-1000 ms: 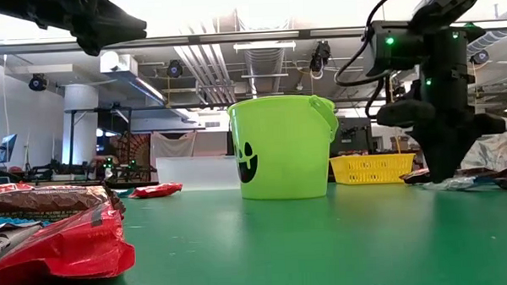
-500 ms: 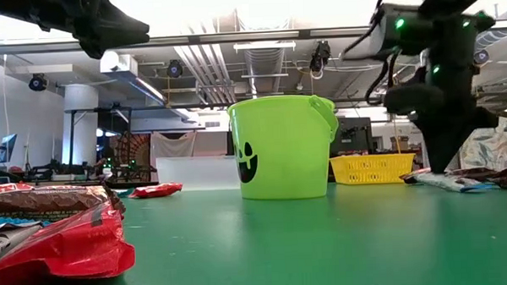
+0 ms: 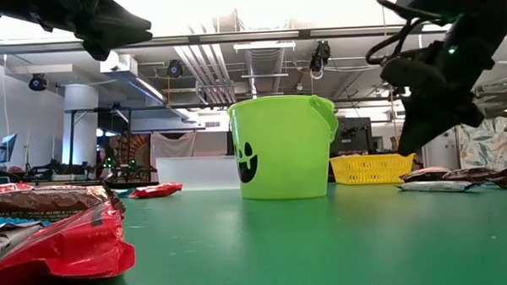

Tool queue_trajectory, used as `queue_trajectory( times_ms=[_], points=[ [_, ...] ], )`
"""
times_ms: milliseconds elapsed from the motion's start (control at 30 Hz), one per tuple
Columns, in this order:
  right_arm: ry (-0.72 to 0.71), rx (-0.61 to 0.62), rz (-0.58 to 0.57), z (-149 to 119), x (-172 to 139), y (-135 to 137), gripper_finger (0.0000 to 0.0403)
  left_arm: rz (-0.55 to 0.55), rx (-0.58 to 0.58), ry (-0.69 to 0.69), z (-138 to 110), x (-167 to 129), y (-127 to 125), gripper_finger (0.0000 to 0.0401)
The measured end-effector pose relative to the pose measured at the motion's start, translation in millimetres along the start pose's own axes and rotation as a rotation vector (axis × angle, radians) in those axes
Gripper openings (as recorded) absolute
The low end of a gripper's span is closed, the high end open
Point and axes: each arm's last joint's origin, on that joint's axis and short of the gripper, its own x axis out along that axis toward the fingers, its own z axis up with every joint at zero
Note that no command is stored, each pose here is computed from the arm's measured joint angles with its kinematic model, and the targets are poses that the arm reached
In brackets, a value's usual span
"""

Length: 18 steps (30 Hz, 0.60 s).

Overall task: Sort candy by brand, put in halloween buckets
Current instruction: Put the white chocolate into the green bucket

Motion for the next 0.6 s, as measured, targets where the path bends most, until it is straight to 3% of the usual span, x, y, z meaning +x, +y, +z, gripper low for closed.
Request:
queue_trajectory(
  times_ms=[100, 233, 333, 467, 600],
  points=[
    [0.009, -0.038, 0.007, -7, -3, 2, 0.0009, -0.004, -0.008, -0.003, 0, 1, -1, 0.0128],
    [0.014, -0.252, 0.035, -22, -9, 6, 0.0009, -0.01, -0.008, 0.006, -1, 2, -1, 0.0128],
    [-0.096, -0.365, -0.002, -39, -13, 5, 0.0009, -0.023, -0.006, 0.011, -1, 4, -2, 0.0128],
    [-0.175, -0.351, -0.008, -51, -14, 1, 0.0015, -0.03, -0.008, 0.017, -2, 5, -3, 0.0128],
    [-0.192, -0.32, 0.002, -52, -12, 0, 0.0051, -0.032, 0.005, 0.006, -1, 7, -4, 0.0128]
  ],
)
